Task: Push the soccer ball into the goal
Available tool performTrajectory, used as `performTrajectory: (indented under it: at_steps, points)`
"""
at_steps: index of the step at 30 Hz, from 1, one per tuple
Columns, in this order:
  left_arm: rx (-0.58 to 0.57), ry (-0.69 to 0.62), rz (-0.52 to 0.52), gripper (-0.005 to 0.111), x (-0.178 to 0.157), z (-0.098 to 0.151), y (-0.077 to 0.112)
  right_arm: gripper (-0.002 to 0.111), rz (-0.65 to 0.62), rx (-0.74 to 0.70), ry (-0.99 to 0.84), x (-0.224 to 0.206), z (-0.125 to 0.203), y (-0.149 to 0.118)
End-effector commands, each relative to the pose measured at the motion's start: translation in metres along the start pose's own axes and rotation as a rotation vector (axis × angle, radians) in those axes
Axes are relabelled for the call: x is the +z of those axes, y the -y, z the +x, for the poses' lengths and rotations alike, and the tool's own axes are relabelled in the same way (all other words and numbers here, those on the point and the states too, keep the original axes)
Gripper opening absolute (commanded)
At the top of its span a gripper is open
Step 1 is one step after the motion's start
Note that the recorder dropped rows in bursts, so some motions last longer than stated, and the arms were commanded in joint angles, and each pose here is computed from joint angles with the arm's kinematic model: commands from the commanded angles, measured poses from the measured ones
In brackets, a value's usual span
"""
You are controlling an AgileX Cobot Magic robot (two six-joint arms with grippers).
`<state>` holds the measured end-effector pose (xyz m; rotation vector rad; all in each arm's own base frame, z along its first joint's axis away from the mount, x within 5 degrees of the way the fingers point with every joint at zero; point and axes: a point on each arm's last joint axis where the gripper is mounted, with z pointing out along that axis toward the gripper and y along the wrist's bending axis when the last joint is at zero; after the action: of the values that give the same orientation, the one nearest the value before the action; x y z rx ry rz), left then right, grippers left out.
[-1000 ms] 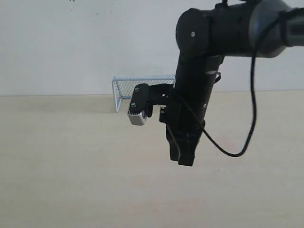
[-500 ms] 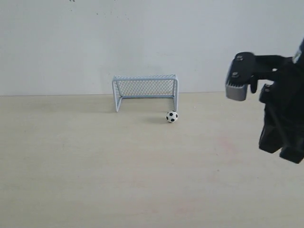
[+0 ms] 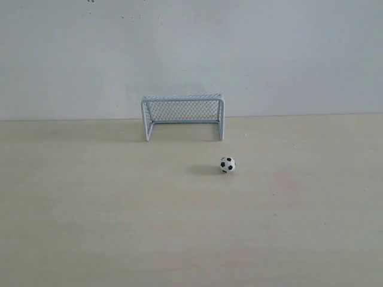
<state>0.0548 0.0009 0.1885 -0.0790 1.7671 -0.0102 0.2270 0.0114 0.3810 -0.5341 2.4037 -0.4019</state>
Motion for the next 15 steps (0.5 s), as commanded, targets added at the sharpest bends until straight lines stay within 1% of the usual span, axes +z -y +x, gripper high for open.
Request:
performTrajectory:
  at_steps: [1,4,8,10,13,15]
  points:
    - [-0.007,-0.001,-0.003,0.004,0.0,0.001,0.0,0.0,0.108,0.128,0.051,-0.021,0.009,0.013]
    - [-0.007,-0.001,-0.003,0.004,0.0,0.001,0.0,0.0,0.128,0.137,0.116,-0.039,0.018,0.014]
    - [-0.007,-0.001,-0.003,0.004,0.0,0.001,0.0,0.0,0.16,0.16,0.237,-0.056,0.043,0.007]
    - [-0.007,-0.001,-0.003,0.004,0.0,0.001,0.0,0.0,0.182,0.195,0.29,-0.061,0.058,0.002]
    - [-0.007,-0.001,-0.003,0.004,0.0,0.001,0.0,0.0,0.224,0.287,0.416,-0.074,0.083,-0.003]
    - [-0.007,-0.001,-0.003,0.004,0.0,0.001,0.0,0.0,0.223,0.351,0.486,-0.08,0.097,-0.008]
